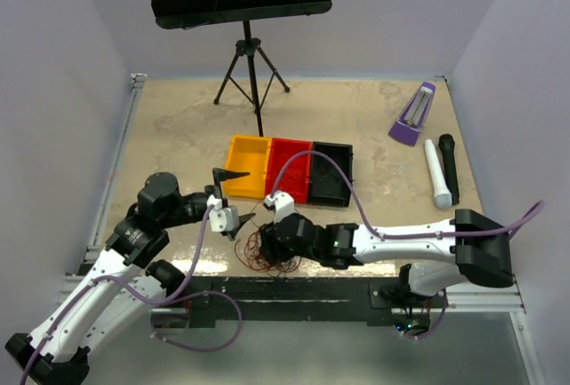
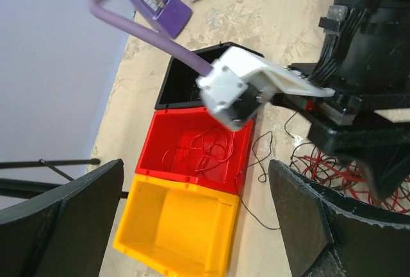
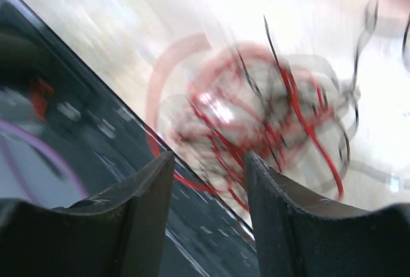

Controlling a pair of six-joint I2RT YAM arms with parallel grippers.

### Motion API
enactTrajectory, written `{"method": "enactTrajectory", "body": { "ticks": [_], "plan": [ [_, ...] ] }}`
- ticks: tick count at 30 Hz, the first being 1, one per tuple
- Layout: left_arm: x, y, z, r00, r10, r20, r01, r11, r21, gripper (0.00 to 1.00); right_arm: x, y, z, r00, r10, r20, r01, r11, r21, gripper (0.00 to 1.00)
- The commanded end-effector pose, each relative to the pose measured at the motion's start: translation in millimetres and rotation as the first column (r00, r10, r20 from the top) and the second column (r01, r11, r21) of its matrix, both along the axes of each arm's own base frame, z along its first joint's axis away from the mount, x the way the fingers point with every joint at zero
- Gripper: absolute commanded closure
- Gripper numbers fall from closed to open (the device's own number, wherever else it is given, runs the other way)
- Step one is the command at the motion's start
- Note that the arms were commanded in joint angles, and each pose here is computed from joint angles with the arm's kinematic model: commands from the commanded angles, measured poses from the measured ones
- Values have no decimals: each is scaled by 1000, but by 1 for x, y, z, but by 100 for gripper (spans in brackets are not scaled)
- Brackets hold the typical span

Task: Untangle the cables
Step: Pick up the cable at the center of the board.

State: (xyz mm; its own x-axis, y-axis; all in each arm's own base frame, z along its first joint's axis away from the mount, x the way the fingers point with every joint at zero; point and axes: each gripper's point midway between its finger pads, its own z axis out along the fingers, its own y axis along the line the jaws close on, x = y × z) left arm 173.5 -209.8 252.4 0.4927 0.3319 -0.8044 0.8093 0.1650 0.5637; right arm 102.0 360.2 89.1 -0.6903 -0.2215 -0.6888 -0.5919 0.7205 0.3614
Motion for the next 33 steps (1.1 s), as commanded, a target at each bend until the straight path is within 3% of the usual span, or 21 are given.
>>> {"method": "enactTrajectory", "body": {
  "ticks": [1, 7, 12, 15, 24, 33],
  "plan": [
    [13, 1, 42, 996, 90, 3, -89, 989, -116, 0, 37, 19, 73, 986, -52, 157, 45, 998, 48, 46],
    [19, 12, 89, 977, 194, -88, -212, 934, -289, 0, 89, 19, 70, 976, -99, 193, 103, 995, -12, 41],
    [37, 44, 127, 909, 390, -143, -412, 798, -440, 0, 94, 41, 34, 988, -52, 143, 66, 994, -90, 40],
    [45, 59, 135, 867, 471, -163, -490, 742, -458, 0, 96, 53, 14, 991, -22, 131, 39, 992, -121, 39],
    [37, 71, 147, 851, 493, -179, -511, 703, -495, 0, 106, 59, -30, 990, 14, 140, 21, 969, -246, 40],
    [32, 74, 150, 854, 491, -171, -505, 701, -504, 0, 114, 66, -50, 988, 28, 154, 17, 960, -280, 49]
  ]
}}
